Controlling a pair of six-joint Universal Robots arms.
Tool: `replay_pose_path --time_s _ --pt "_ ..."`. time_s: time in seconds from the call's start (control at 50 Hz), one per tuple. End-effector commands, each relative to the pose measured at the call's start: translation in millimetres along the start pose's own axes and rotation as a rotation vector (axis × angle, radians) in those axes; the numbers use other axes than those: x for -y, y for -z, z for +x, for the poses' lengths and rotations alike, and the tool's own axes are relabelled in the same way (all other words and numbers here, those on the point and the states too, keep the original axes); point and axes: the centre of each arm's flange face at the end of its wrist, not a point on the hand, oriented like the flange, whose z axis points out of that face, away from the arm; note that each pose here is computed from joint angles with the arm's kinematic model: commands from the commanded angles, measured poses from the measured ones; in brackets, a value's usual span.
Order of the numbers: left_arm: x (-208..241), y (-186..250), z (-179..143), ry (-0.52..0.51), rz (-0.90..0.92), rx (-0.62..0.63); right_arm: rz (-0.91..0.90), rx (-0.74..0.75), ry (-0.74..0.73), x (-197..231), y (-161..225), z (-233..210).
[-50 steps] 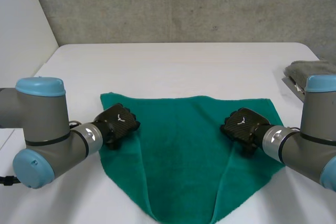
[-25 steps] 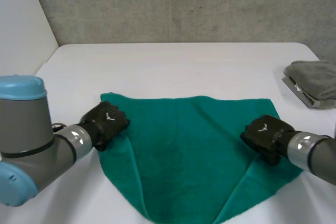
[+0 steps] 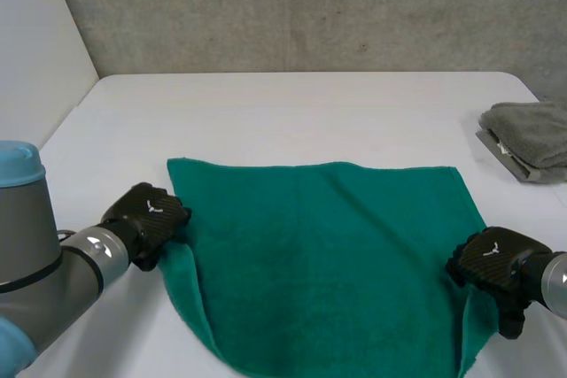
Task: Fold the laundry.
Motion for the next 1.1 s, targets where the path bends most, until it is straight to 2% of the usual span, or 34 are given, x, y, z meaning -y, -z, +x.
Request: replay_pose_path --time_s 0.02,0.4,0.46,0.52,0.66,0.72,0.82,0.88,0.98,1.1 --pt "-1 -18 -5 0.006 0.012 0.024 -0.004 0.016 -0.019 -3 0 -2" --pt "-4 -36 -13 0.122 -0.003 0.026 0.1 0.043 -0.013 2 -1 -9" --pt "4 -26 -19 0.124 0.017 0.047 0.149 -0.064 0.002 18 14 11" --pt "17 -9 -31 0.138 0.059 0.086 0.237 -0.187 -0.05 40 37 36" --pt "61 45 -77 0.258 0.258 0.264 0.431 -0.402 -0.119 88 94 88" --pt "75 70 -95 0.314 0.344 0.336 0.456 -0.442 -0.105 99 111 97" --pt "74 87 -109 0.369 0.365 0.395 0.444 -0.433 -0.113 108 127 103" --pt "67 86 -110 0.383 0.342 0.399 0.43 -0.415 -0.123 108 125 103" --pt "54 67 -102 0.398 0.277 0.357 0.358 -0.307 -0.156 102 81 107" --pt "28 7 -104 0.435 0.155 0.296 0.212 -0.266 -0.12 107 25 95"
